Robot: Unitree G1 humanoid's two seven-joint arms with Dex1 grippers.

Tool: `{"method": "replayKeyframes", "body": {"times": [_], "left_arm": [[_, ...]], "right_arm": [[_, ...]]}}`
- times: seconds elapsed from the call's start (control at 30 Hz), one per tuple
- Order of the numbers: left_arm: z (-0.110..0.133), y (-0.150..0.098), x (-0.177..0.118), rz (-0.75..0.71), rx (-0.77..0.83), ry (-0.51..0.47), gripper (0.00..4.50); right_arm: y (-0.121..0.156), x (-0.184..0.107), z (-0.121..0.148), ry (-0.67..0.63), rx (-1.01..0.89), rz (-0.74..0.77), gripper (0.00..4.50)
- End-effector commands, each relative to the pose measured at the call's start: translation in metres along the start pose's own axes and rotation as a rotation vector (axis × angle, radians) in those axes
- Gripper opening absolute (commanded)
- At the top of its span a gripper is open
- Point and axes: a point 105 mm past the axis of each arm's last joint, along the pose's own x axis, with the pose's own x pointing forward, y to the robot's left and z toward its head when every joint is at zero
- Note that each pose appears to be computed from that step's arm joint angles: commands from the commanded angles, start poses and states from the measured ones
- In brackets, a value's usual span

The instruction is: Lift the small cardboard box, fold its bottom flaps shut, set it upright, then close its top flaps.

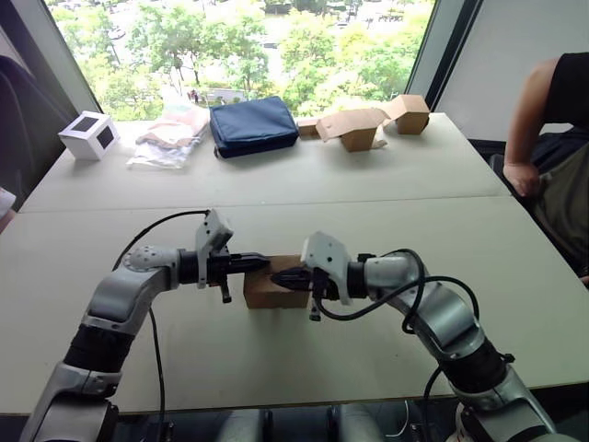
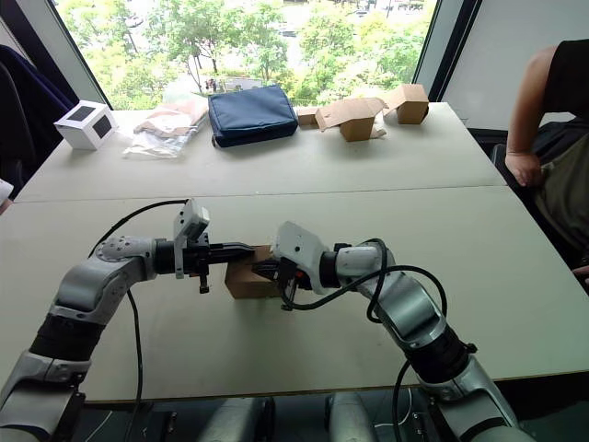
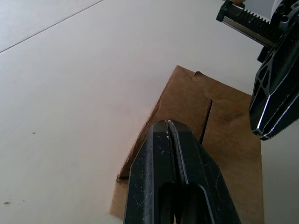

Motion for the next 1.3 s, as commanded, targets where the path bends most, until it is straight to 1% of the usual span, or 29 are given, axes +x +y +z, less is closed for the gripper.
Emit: {"method": "replayKeyframes", "body": {"times": [0.03,0.13,0.3,0.5,0.67,0.8,0.97,1.0,1.03,1.1,1.13,1.17,1.23,1.27,1.3], "left_arm": [[0.024,-0.002,-0.01,0.005,-0.01,-0.081,0.04],[0.031,-0.007,-0.015,0.005,-0.014,-0.105,0.04],[0.031,-0.012,-0.014,0.028,0.012,-0.08,0.04],[0.019,-0.016,-0.006,0.031,0.042,-0.007,0.04],[0.002,-0.021,-0.004,0.007,0.025,0.054,0.04],[-0.006,-0.019,-0.004,0.017,0.012,0.062,0.04],[-0.004,-0.02,-0.003,0.018,0.005,0.051,0.04],[0.0,-0.018,-0.004,0.038,0.001,0.026,0.04],[0.01,-0.016,-0.006,0.062,-0.014,-0.032,0.04],[0.035,-0.011,-0.018,0.12,-0.05,-0.157,0.04],[0.042,-0.01,-0.026,0.135,-0.063,-0.195,0.04],[0.044,-0.011,-0.032,0.144,-0.075,-0.211,0.04],[0.043,-0.011,-0.043,0.15,-0.123,-0.215,0.04],[0.038,-0.004,-0.05,0.218,-0.137,-0.199,0.04],[0.033,-0.006,-0.057,0.248,-0.158,-0.182,0.04]], "right_arm": [[-0.008,-0.009,0.018,-0.079,0.011,-0.039,0.0],[-0.02,-0.012,0.019,-0.089,0.019,-0.091,0.0],[-0.028,-0.011,0.017,-0.08,0.015,-0.113,0.0],[-0.028,-0.001,0.005,-0.023,-0.022,-0.095,0.0],[-0.026,0.004,-0.007,0.028,-0.021,-0.087,0.0],[-0.024,0.008,-0.014,0.037,0.014,-0.082,0.0],[-0.024,0.008,-0.015,0.037,0.017,-0.086,0.0],[-0.026,0.006,-0.013,0.017,0.019,-0.099,0.0],[-0.031,0.0,-0.005,-0.039,0.061,-0.125,0.0],[-0.038,-0.019,0.015,-0.204,0.166,-0.169,0.0],[-0.04,-0.03,0.021,-0.273,0.217,-0.184,0.0],[-0.042,-0.039,0.025,-0.322,0.254,-0.194,0.0],[-0.043,-0.053,0.026,-0.368,0.312,-0.211,0.0],[-0.041,-0.063,0.023,-0.374,0.34,-0.213,0.0],[-0.039,-0.075,0.019,-0.373,0.373,-0.214,0.0]]}}
